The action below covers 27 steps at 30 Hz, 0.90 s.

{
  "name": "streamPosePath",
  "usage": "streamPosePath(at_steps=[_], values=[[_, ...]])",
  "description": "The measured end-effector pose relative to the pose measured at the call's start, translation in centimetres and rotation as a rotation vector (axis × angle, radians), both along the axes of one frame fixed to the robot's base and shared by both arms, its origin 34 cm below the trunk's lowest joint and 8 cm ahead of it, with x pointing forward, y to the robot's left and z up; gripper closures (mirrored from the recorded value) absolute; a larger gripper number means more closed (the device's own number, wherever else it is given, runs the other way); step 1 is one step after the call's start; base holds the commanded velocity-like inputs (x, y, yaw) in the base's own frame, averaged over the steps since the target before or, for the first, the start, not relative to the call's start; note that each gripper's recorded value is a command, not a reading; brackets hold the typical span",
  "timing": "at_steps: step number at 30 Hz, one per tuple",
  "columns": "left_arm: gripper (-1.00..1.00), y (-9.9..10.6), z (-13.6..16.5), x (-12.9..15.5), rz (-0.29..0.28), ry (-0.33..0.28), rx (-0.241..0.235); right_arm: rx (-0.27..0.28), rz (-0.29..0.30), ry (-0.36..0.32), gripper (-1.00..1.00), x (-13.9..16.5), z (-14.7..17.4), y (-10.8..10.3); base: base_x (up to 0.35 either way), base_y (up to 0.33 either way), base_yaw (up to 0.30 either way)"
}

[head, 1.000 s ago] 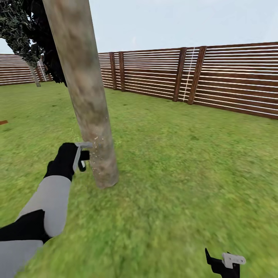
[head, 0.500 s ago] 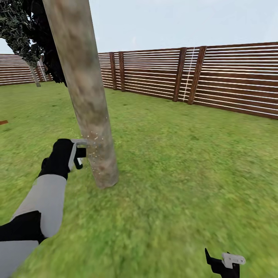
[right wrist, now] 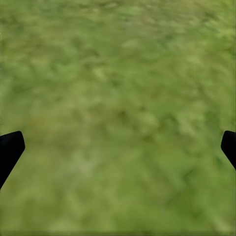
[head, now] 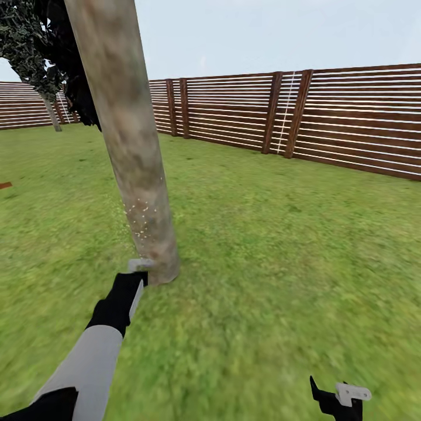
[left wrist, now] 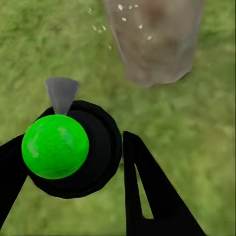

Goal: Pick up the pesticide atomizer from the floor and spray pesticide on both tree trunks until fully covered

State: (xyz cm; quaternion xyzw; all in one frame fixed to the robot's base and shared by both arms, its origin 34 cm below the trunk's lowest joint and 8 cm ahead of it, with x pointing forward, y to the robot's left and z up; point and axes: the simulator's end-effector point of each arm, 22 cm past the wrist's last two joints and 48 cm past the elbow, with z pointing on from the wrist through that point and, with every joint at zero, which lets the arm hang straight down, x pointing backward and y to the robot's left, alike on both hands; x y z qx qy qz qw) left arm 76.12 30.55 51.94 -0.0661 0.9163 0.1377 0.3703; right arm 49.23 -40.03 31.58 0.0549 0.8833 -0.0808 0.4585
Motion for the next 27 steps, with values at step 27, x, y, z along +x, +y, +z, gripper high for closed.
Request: streamPosePath(at_steps=[27], values=[[1.00,5.9,-6.2,-5.6,0.091,-0.013,-0.181,0.003,0.002,0.000,-1.00,0.0,0.0,0.2,0.129,-0.207,0.094]])
